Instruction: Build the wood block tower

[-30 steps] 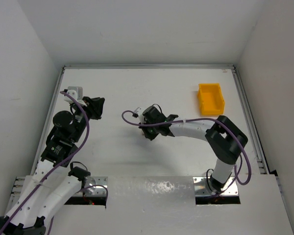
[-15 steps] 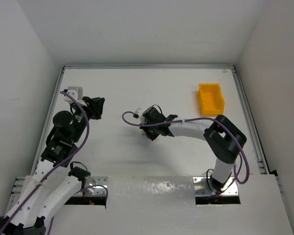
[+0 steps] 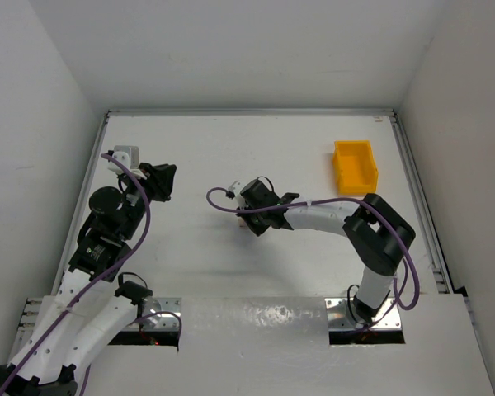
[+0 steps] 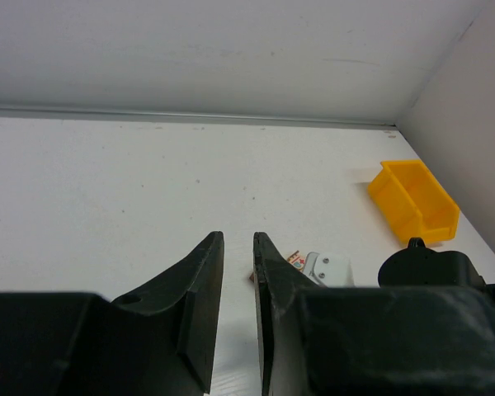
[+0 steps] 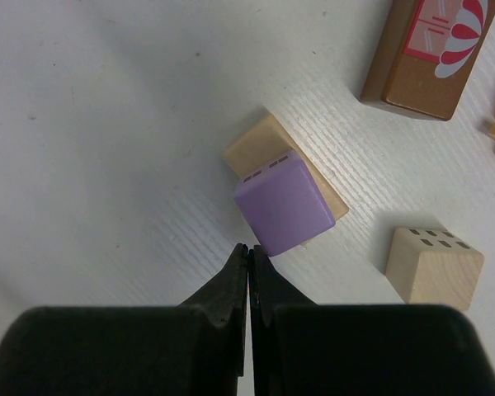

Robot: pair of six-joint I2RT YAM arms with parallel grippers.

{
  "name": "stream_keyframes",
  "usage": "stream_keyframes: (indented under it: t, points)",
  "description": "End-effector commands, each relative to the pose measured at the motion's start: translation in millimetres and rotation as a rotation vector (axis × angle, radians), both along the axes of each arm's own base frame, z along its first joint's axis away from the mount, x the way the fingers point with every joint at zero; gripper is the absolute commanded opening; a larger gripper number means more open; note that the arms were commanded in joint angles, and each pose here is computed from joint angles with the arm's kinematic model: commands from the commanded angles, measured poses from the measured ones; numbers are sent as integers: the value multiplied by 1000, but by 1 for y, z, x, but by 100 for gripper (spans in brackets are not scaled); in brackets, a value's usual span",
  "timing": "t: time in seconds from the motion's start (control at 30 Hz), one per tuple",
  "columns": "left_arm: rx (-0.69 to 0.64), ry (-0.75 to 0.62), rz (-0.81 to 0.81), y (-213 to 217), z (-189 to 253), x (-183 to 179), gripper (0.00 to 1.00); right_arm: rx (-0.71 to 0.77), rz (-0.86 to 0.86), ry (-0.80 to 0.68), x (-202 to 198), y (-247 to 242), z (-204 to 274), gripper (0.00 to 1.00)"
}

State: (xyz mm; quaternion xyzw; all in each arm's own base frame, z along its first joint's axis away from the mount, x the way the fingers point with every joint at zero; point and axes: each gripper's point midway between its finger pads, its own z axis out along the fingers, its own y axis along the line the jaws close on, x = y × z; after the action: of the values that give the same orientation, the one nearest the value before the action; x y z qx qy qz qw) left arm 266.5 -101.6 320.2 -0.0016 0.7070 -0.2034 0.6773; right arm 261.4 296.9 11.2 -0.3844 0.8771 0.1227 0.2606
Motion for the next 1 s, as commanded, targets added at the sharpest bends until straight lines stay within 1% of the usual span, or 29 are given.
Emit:
stream_keyframes:
  t: [0.0,0.33,0.63,0.87,0.97]
  points:
    - [-19,-42,-16,-3,12,-1,19,31,-14,-53,16,8,15,0]
    - [-20,-43,-14,-3,13,-1,19,31,-28,-62,18,5,17,0]
    - [-19,-41,-17,-4,11,-1,19,34,-14,-36,11,4,14,0]
    - [-18,-42,-16,-3,12,-1,19,61,-2,-31,6,5,24,0]
    - [-19,-42,-16,-3,12,-1,19,25,-12,-48,7,-4,29,0]
